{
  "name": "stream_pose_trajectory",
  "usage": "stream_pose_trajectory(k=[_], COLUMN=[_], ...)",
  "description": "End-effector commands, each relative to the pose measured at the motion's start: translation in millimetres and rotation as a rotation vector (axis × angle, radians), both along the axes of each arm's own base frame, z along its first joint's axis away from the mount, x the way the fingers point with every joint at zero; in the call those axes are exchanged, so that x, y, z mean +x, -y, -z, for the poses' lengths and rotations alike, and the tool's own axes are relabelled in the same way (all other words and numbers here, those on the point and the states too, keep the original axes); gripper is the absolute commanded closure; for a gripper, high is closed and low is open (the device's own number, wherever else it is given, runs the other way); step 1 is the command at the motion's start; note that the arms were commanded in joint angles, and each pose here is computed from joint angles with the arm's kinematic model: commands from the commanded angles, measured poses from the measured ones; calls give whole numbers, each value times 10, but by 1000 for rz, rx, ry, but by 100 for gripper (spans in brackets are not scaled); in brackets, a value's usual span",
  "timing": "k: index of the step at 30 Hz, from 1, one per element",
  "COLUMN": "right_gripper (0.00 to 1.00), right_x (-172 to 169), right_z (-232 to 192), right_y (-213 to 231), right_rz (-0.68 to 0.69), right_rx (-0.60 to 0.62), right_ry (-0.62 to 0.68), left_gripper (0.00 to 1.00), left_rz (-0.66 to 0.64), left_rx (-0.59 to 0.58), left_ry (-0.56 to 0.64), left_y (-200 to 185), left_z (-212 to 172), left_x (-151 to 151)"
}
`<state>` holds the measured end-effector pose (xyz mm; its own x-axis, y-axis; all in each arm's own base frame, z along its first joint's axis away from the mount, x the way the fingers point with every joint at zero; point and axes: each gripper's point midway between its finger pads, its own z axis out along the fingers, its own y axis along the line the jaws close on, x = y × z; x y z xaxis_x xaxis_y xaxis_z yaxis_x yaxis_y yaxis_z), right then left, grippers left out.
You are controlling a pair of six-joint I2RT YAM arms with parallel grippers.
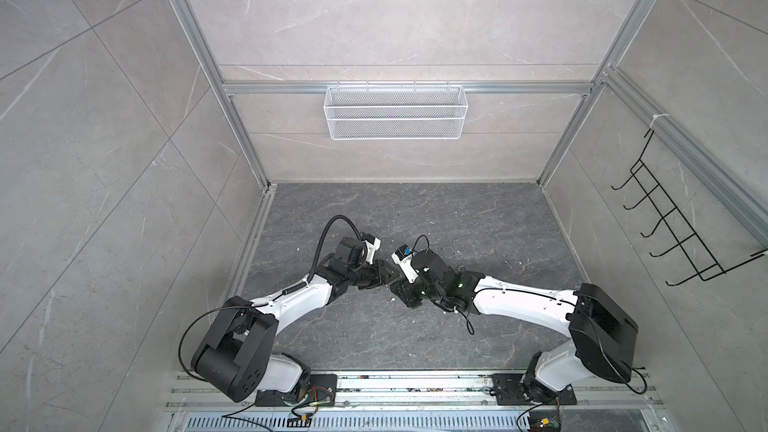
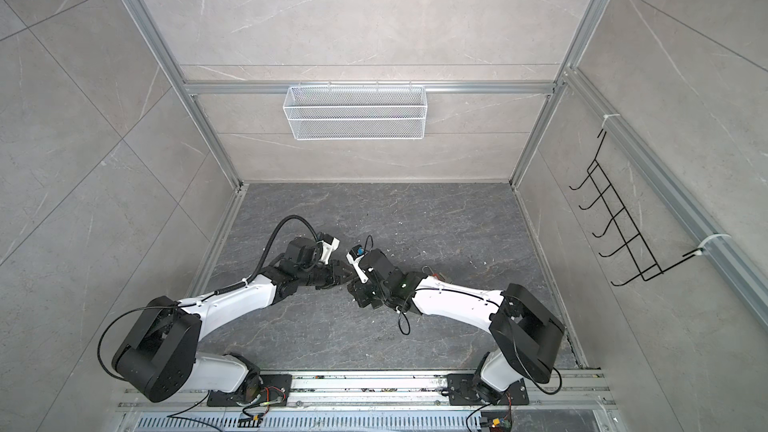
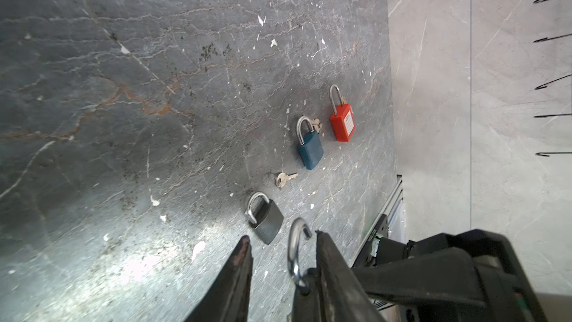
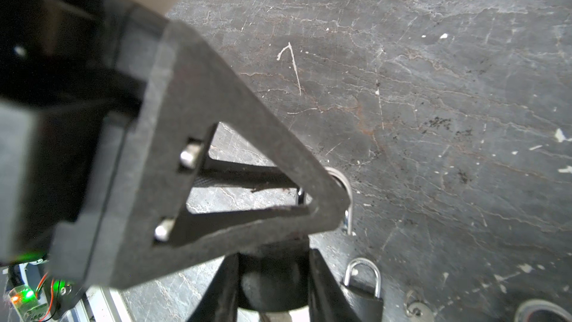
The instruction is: Lock with the key
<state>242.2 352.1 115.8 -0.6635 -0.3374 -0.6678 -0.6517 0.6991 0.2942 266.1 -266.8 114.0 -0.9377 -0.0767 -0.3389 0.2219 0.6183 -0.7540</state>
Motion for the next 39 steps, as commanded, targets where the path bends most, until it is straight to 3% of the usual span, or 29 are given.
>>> stream_pose_trajectory(k=[1,3,12,17,23,32,39], right_gripper=[83,83,83,83,82,59,49], right_x=[2,6,55,81,126,169,46], right_z=[-161,-163,-224,-272,-277,-310,-537], right_y=[-98,-105,-79,-67,-22,73,263], right_rz=[-28,-28,-10,-6,18,61,70], right_rx=[26,24,19,14,-2,7,83], right_ry=[22,24,58,81,103,107,106], left_gripper=[68,77,86,99,100,100,100], left_rz=[38,49,74,88,94,23,-33], left_rx=[-48,-52,-56,-55,-63,-73,-147], left_ry=[42,38,24,12,24,86,142], left_y=[134,154,189,218,234,183,173], left_z=[-173,-168,-134,-103,-141,-229,-518], left_x=[50,35,-25,-46,-44,71,158])
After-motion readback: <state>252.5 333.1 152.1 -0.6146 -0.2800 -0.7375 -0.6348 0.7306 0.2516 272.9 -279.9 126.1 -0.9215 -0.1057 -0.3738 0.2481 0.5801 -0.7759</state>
